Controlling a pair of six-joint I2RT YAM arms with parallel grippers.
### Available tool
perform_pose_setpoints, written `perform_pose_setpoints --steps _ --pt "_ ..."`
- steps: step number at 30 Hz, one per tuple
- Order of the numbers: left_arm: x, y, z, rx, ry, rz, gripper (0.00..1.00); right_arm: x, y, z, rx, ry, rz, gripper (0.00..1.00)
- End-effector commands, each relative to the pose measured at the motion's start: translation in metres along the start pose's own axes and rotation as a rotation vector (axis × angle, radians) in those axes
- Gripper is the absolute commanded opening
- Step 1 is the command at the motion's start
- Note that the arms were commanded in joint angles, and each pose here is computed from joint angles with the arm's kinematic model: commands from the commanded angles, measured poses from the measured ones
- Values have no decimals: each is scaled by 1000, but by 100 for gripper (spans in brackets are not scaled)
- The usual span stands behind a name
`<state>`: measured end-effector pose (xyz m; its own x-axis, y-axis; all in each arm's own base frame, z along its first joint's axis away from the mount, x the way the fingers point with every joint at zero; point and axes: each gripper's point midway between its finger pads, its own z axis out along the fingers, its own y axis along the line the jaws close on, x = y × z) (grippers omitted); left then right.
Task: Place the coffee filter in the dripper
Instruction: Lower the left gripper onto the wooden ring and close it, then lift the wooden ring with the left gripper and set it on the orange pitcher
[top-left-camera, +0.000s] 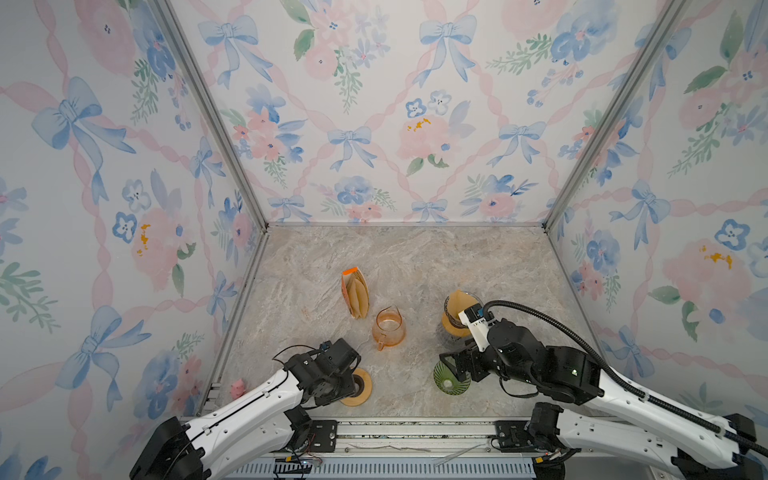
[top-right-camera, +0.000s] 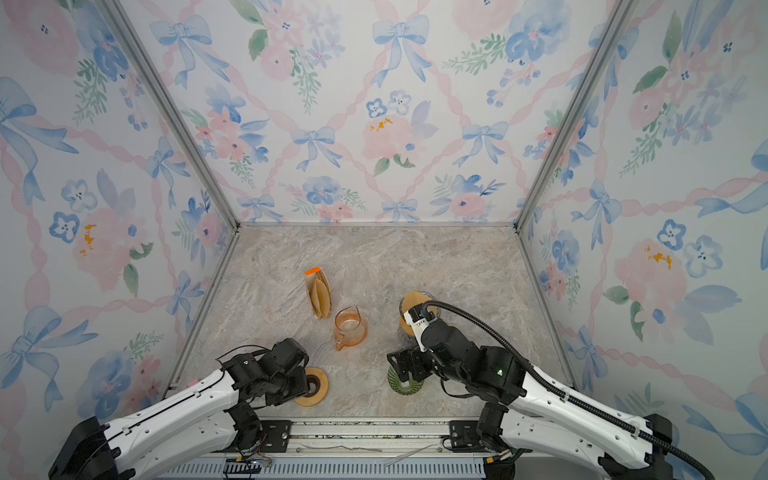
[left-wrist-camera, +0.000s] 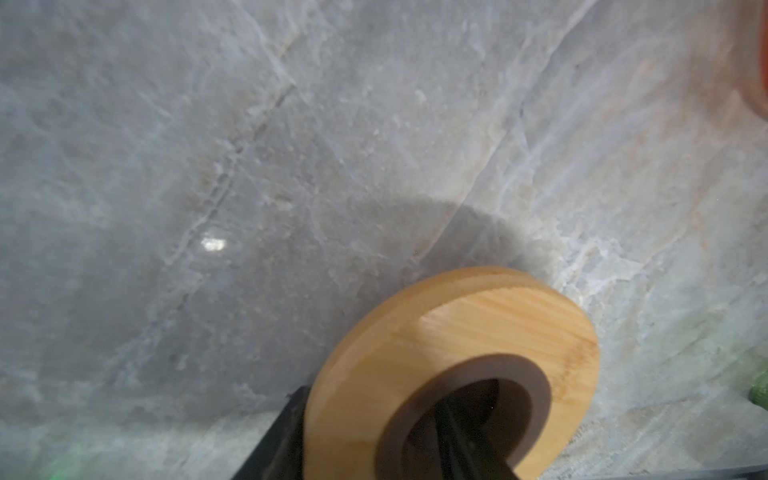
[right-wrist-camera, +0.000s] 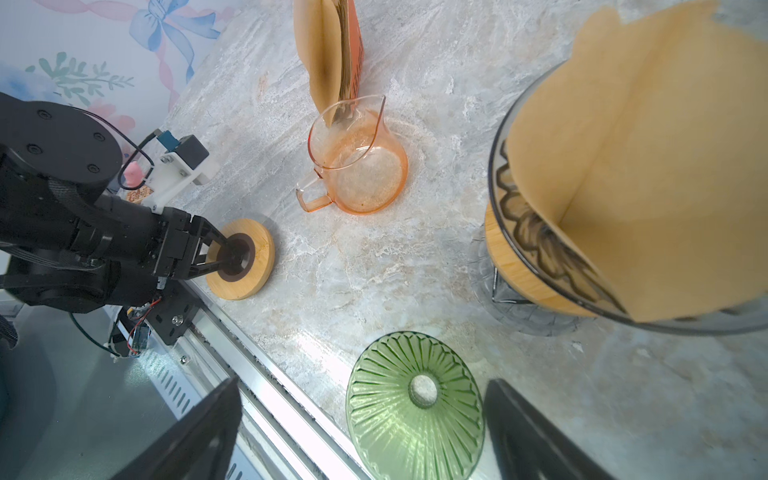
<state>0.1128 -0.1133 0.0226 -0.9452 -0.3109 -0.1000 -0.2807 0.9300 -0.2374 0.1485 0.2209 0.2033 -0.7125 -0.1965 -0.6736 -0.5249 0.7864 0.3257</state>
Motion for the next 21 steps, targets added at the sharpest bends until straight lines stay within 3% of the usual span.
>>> perform_pose_setpoints --steps 1,13,21 --pt "-4 -9 -1 25 1 23 45 4 -5 4 17 13 8 93" --pt "-39 -20 -27 60 -141 -12 31 3 -14 -1 35 -11 34 93" --pt "-83 -17 -60 78 -249 -68 28 -3 -25 -10 58 -39 56 93"
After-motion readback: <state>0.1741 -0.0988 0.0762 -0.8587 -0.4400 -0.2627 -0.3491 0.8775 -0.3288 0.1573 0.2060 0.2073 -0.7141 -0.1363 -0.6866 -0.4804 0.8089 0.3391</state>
